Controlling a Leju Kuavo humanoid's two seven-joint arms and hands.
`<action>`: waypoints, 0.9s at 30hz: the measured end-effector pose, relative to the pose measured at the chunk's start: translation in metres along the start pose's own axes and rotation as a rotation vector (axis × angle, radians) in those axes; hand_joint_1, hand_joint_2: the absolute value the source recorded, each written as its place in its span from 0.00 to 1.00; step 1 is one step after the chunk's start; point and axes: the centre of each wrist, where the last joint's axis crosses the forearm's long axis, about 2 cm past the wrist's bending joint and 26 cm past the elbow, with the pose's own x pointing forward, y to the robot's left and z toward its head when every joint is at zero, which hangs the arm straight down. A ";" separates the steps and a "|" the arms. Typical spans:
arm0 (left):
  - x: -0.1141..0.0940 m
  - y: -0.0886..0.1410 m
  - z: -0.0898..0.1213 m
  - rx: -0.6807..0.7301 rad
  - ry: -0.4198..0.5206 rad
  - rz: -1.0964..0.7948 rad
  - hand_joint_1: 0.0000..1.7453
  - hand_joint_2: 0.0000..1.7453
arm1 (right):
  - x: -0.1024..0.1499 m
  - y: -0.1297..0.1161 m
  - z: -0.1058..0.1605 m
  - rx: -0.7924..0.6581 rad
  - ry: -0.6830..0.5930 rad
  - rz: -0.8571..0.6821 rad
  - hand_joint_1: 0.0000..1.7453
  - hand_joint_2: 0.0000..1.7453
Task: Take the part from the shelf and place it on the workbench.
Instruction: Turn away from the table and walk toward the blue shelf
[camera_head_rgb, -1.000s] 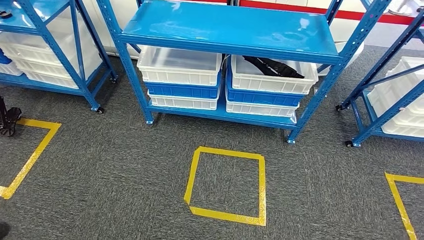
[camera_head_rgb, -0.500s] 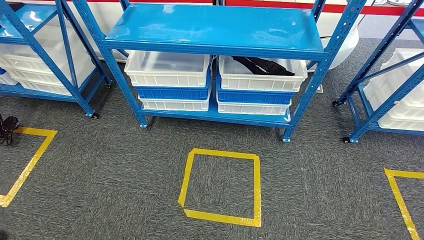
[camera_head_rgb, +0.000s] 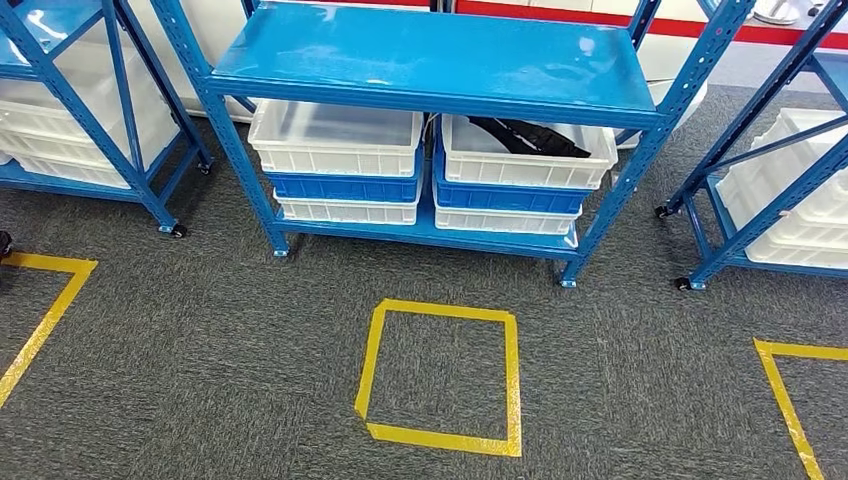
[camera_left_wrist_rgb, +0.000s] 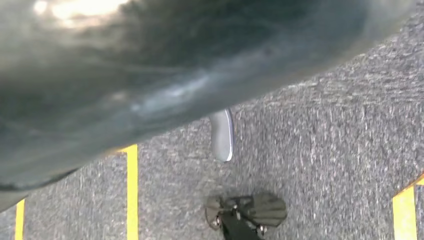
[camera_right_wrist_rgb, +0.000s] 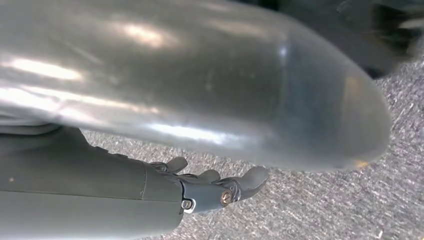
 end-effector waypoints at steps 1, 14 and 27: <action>0.000 0.000 0.000 0.000 0.000 -0.001 0.00 0.00 | -0.001 0.000 0.000 0.000 0.001 0.000 0.00 0.00; 0.000 -0.001 0.000 -0.004 -0.001 -0.004 0.00 0.00 | 0.001 -0.001 0.000 0.000 -0.003 0.002 0.00 0.00; -0.001 0.001 0.000 -0.004 0.000 -0.006 0.00 0.00 | 0.001 0.000 0.000 0.007 -0.006 0.008 0.00 0.00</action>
